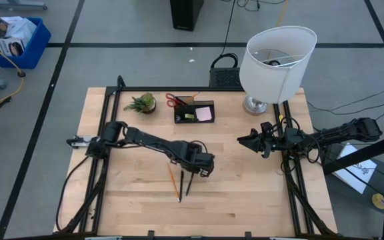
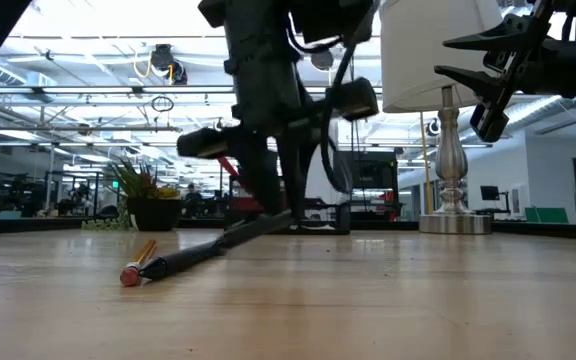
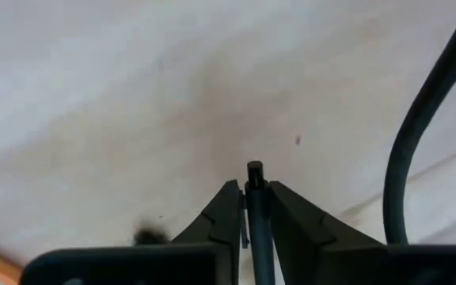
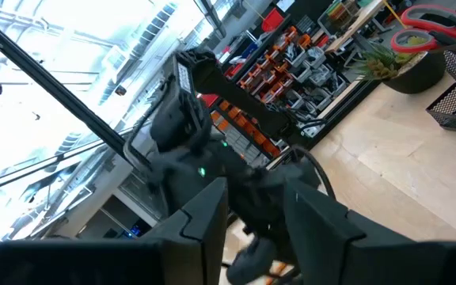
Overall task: Pick and place office supplies into organizer
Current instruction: Put the black pen into the black desk organizer
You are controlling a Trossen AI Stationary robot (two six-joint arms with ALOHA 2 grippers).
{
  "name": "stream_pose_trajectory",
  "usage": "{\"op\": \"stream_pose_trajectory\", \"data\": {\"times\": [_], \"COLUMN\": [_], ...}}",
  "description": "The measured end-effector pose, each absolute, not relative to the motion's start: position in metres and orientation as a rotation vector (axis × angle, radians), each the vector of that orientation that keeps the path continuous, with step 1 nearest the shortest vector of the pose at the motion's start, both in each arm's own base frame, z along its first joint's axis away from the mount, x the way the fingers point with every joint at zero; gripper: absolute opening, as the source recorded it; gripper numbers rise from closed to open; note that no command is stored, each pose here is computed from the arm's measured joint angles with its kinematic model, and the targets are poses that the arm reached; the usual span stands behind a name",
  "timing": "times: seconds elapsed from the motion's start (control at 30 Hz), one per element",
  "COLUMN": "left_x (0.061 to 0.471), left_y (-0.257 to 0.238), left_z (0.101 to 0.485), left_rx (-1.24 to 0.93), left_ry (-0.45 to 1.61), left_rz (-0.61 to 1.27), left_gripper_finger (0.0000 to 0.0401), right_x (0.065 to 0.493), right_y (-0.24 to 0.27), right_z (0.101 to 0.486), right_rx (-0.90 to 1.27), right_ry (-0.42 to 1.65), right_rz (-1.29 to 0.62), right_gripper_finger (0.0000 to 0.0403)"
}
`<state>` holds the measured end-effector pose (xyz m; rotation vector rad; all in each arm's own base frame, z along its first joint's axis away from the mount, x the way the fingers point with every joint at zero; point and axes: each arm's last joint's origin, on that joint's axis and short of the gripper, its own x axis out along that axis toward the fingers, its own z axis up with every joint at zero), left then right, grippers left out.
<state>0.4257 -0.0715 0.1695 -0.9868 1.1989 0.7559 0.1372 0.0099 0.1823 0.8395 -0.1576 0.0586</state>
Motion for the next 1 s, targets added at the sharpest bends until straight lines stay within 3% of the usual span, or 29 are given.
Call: {"op": "stream_pose_trajectory", "data": {"times": [0.33, 0.57, 0.8, 1.0], "left_x": [0.419, 0.403, 0.377, 0.367], "left_y": [-0.026, 0.028, 0.084, 0.131], "left_z": [0.219, 0.266, 0.308, 0.330], "left_rx": [-0.802, -0.542, -0.294, -0.223], "left_ry": [1.009, 0.879, 0.763, 0.625], "left_rz": [0.765, 0.777, 0.925, 1.002], "left_gripper_finger": [0.0056, 0.0054, 0.0061, 0.0062], "right_x": [0.137, 0.137, 0.137, 0.137], "right_y": [0.010, 0.010, 0.010, 0.010], "right_z": [0.182, 0.182, 0.182, 0.182], "right_rx": [0.840, 0.840, 0.840, 0.840], "right_ry": [-0.158, -0.158, -0.158, -0.158], "right_rz": [0.059, 0.059, 0.059, 0.059], "right_gripper_finger": [0.0116, 0.0116, 0.0116, 0.0116]}}
